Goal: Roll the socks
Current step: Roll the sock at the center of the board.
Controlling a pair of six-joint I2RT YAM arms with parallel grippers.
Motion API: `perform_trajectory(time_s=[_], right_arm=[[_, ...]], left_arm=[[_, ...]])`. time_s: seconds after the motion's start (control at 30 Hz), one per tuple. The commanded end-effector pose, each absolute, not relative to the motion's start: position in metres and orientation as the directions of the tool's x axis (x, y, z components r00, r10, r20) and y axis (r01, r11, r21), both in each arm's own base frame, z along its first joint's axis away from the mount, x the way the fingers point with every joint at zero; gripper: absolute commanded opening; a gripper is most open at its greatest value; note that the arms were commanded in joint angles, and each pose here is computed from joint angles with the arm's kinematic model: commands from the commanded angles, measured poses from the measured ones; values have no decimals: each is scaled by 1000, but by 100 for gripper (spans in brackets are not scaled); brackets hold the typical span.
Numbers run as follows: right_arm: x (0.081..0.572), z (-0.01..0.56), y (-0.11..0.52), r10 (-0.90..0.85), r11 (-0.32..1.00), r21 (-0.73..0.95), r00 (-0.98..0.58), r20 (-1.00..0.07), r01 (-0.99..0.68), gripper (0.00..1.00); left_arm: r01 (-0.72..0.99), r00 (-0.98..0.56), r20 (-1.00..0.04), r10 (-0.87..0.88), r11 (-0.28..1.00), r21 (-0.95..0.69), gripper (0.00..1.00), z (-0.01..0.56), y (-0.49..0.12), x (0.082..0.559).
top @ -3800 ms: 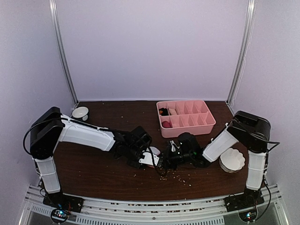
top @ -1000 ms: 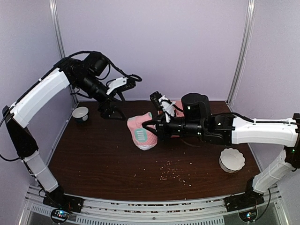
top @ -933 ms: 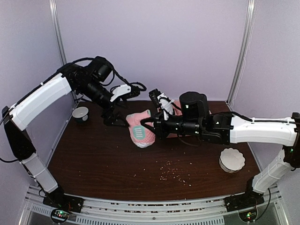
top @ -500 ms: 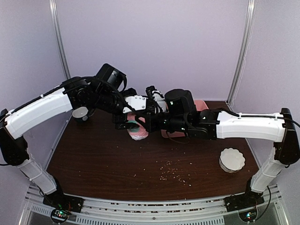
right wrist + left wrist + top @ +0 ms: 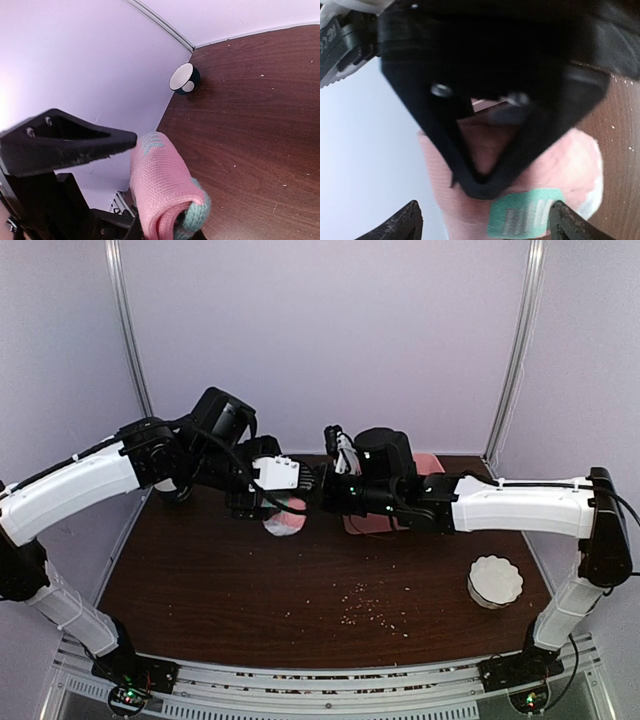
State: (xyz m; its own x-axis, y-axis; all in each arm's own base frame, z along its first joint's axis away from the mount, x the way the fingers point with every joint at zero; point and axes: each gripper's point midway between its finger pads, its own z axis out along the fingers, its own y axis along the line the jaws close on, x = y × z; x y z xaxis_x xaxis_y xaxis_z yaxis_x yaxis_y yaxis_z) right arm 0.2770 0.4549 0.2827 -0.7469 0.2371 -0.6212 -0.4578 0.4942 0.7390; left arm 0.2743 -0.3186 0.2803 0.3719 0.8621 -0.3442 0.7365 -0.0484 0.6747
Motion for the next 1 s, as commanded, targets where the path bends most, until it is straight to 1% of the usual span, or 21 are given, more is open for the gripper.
perform_trajectory(time_s=[0.0, 0.07, 0.2, 0.33, 0.5, 0.6, 0.67, 0.77, 0.83, 0.97], right_arm=[[264, 308, 463, 271, 358, 831, -804, -530, -427, 0], [263, 309, 467, 264, 338, 839, -813, -519, -426, 0], [261, 303, 473, 247, 323, 852, -832, -497, -413, 0], [260, 300, 475, 250, 303, 865, -842, -478, -400, 0], [259, 303, 477, 275, 233, 901, -864, -421, -365, 0], [258, 301, 482, 273, 167, 936, -897, -347, -311, 0], [259, 297, 485, 274, 134, 955, -916, -293, -265, 0], [263, 293, 484, 302, 61, 978, -930, -208, -199, 0], [265, 298, 482, 322, -12, 986, -934, -153, -166, 0], [268, 302, 480, 340, -61, 987, -933, -122, -151, 0]], left_arm=[[727, 444, -263, 856, -173, 665, 90, 271, -302, 256], [727, 442, -273, 854, -163, 668, 89, 273, -301, 254], [651, 383, -290, 877, -34, 758, 82, 297, -306, 282], [593, 358, -307, 882, 39, 804, 82, 317, -309, 297], [563, 355, -239, 904, -3, 827, 80, 303, -307, 304], [512, 338, -179, 924, -21, 859, 78, 296, -301, 314], [477, 323, -162, 933, -13, 879, 78, 300, -299, 320], [451, 320, -107, 941, -52, 891, 77, 295, -296, 323], [436, 329, -72, 941, -84, 896, 76, 290, -296, 323], [433, 370, -42, 928, -133, 892, 76, 276, -299, 311]])
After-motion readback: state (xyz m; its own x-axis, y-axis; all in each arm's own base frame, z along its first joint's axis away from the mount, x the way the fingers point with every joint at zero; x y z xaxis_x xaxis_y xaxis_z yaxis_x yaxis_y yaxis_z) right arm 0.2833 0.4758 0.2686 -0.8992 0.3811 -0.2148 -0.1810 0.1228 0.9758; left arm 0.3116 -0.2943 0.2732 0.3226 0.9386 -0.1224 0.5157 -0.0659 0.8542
